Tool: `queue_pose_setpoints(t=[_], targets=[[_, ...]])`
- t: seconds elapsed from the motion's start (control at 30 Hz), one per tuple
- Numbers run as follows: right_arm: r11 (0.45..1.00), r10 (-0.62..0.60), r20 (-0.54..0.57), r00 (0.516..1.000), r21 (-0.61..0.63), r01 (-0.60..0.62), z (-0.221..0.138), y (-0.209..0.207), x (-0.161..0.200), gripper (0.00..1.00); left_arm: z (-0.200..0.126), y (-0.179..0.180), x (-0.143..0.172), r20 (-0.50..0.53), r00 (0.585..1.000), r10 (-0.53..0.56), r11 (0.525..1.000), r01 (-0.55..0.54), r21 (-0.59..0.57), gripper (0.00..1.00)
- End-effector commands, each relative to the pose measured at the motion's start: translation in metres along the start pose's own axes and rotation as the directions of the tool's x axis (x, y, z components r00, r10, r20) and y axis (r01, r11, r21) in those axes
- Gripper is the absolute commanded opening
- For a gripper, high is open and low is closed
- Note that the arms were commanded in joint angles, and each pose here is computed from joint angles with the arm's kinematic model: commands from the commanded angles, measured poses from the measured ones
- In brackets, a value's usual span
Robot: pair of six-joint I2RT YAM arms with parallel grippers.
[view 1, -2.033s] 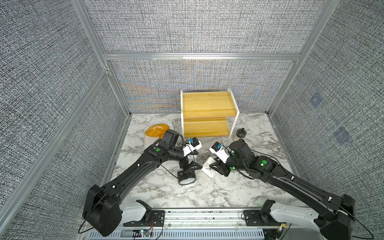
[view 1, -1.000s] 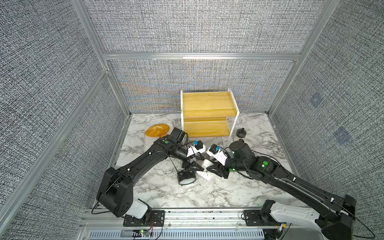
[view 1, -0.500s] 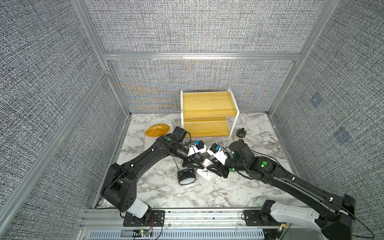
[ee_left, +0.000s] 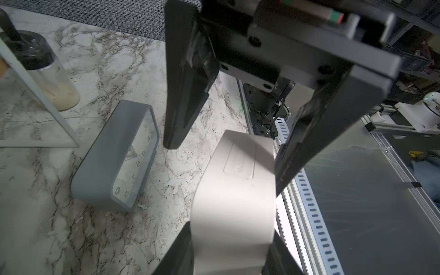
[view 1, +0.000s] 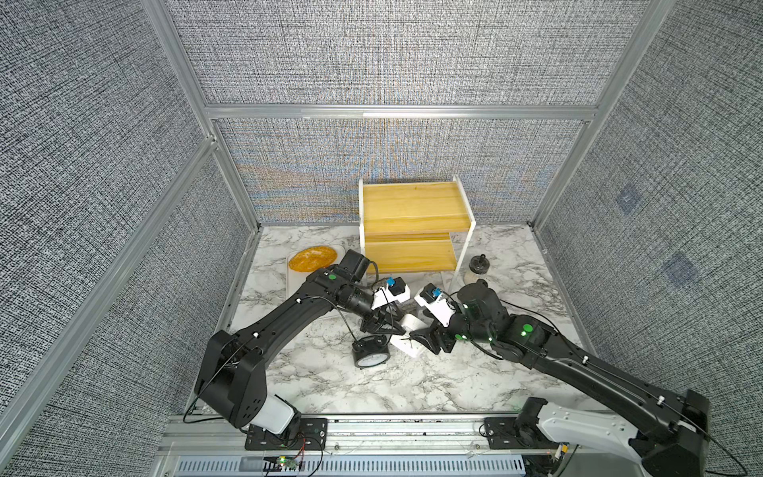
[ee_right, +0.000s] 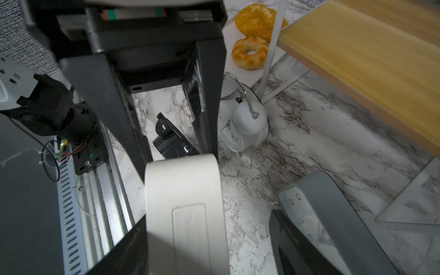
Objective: Place the alarm clocks on the shelf by style
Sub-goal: Pick up the alarm from the center of the board.
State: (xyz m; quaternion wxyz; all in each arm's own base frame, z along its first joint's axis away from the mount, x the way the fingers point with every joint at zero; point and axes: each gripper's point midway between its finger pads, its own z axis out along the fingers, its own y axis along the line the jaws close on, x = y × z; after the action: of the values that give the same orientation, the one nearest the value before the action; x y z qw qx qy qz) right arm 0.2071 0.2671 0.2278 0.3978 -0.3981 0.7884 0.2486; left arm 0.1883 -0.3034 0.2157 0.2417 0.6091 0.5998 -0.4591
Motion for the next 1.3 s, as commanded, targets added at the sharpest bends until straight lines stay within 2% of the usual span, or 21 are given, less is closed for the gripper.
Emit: queue_pose_setpoints(t=[0.0, 0.1, 0.17, 0.23, 0.37, 0.5, 0.6, 0.83, 1.07, 1.27], targets=[[0.986, 0.031, 0.136, 0.99, 0.158, -0.052, -0.019, -0.027, -0.021, 0.84, -0.009, 0.016, -0.02, 0.059, 0.998, -0.017, 0.992, 0.024, -0.124, 0.08], [0.978, 0.028, 0.27, 0.962, 0.194, -0.083, -0.041, -0.033, -0.037, 0.89, -0.022, 0.028, -0.039, 0.138, 0.99, -0.021, 0.967, 0.055, -0.248, 0.07], [0.977, 0.016, 0.329, 0.944, 0.197, -0.085, -0.048, -0.033, -0.036, 0.92, -0.03, 0.034, -0.051, 0.198, 0.98, -0.03, 0.946, 0.092, -0.311, 0.08], [0.981, -0.005, 0.392, 0.92, 0.181, -0.072, -0.055, -0.029, -0.038, 0.94, -0.044, 0.046, -0.061, 0.27, 0.961, -0.054, 0.903, 0.162, -0.399, 0.07], [0.984, -0.036, 0.462, 0.886, 0.173, -0.05, -0.056, -0.026, -0.035, 0.94, -0.064, 0.059, -0.075, 0.416, 0.906, -0.081, 0.828, 0.293, -0.477, 0.07], [0.973, 0.025, 0.538, 0.843, 0.179, -0.144, -0.056, -0.035, -0.036, 0.95, -0.072, 0.059, -0.087, 0.524, 0.849, -0.074, 0.785, 0.374, -0.495, 0.07], [0.964, 0.051, 0.596, 0.801, 0.18, -0.195, -0.055, -0.037, -0.036, 0.97, -0.067, 0.056, -0.092, 0.547, 0.836, -0.044, 0.754, 0.387, -0.53, 0.06], [0.937, 0.031, 0.656, 0.754, 0.244, -0.251, -0.055, -0.041, -0.037, 0.99, -0.051, 0.053, -0.091, 0.577, 0.817, 0.001, 0.693, 0.415, -0.59, 0.04], [0.921, 0.013, 0.641, 0.767, 0.291, -0.259, -0.044, -0.042, -0.039, 0.99, -0.039, 0.048, -0.094, 0.59, 0.806, 0.046, 0.686, 0.404, -0.606, 0.04], [0.913, -0.006, 0.638, 0.77, 0.317, -0.256, -0.043, -0.045, -0.041, 0.99, -0.03, 0.044, -0.097, 0.577, 0.816, 0.048, 0.709, 0.379, -0.595, 0.04]])
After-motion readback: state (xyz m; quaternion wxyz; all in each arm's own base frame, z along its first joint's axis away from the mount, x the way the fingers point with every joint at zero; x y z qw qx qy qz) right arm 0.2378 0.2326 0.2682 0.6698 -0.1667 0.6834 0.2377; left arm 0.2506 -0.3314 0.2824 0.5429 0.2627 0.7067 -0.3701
